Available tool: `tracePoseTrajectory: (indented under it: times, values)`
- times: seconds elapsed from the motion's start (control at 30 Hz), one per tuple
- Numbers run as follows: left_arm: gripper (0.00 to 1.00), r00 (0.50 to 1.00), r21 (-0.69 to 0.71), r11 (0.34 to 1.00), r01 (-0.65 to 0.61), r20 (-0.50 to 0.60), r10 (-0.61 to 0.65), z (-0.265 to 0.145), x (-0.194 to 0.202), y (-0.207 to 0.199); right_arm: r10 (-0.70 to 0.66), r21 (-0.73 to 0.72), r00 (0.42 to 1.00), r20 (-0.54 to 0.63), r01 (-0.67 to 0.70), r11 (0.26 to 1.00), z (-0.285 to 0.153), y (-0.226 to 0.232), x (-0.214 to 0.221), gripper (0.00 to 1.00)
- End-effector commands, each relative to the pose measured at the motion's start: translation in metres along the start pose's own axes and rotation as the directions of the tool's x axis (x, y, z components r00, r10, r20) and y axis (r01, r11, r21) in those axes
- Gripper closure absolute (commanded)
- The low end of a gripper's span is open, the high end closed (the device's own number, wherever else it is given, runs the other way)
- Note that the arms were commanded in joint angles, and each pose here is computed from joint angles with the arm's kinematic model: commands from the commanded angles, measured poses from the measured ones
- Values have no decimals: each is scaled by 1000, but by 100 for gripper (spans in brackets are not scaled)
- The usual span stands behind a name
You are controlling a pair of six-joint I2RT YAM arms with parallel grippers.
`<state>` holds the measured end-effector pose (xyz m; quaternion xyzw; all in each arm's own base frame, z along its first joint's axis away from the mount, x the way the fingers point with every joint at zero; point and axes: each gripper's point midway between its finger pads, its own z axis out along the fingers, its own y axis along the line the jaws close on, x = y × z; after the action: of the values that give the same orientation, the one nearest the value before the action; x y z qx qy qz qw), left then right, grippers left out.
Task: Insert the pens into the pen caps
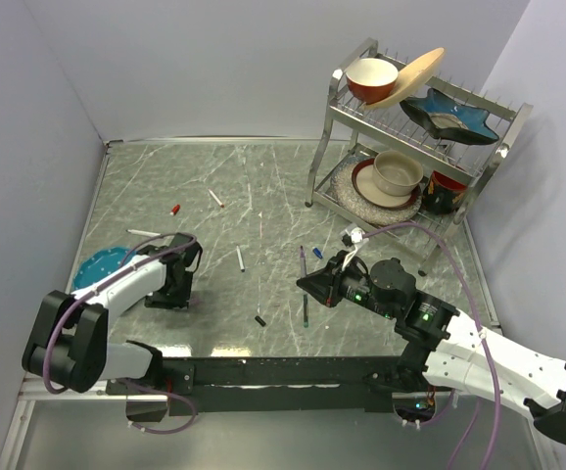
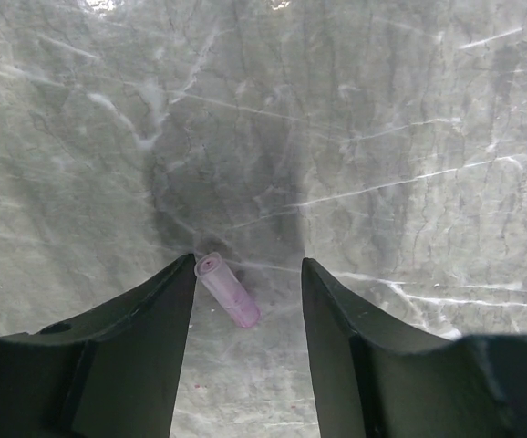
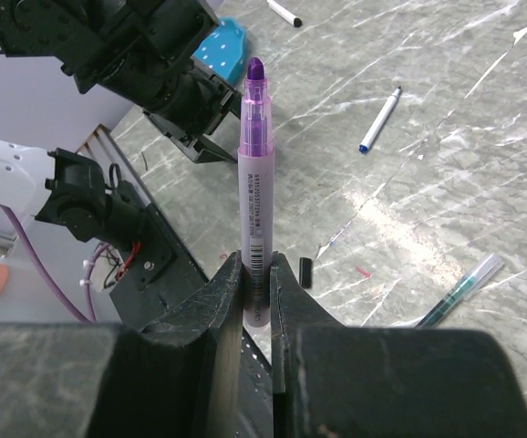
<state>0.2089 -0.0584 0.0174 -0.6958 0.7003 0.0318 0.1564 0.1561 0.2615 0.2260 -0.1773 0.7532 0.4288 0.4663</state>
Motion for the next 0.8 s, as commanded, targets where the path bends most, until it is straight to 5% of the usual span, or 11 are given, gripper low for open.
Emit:
tracePoseTrajectory:
  times: [0.0, 0.47, 0.77]
  values:
    - [44, 999, -46, 999, 26, -29, -27, -3, 5, 2, -17, -21, 999, 40, 18, 1000, -4, 6, -13, 100]
    - [45, 991, -73, 995, 75, -103, -82, -11, 19, -1, -18, -22, 998, 55, 19, 1000, -10, 7, -17, 100]
    - [54, 990, -126, 987, 101, -82, -112, 9, 20, 12, -18, -22, 998, 58, 19, 1000, -13, 8, -18, 100]
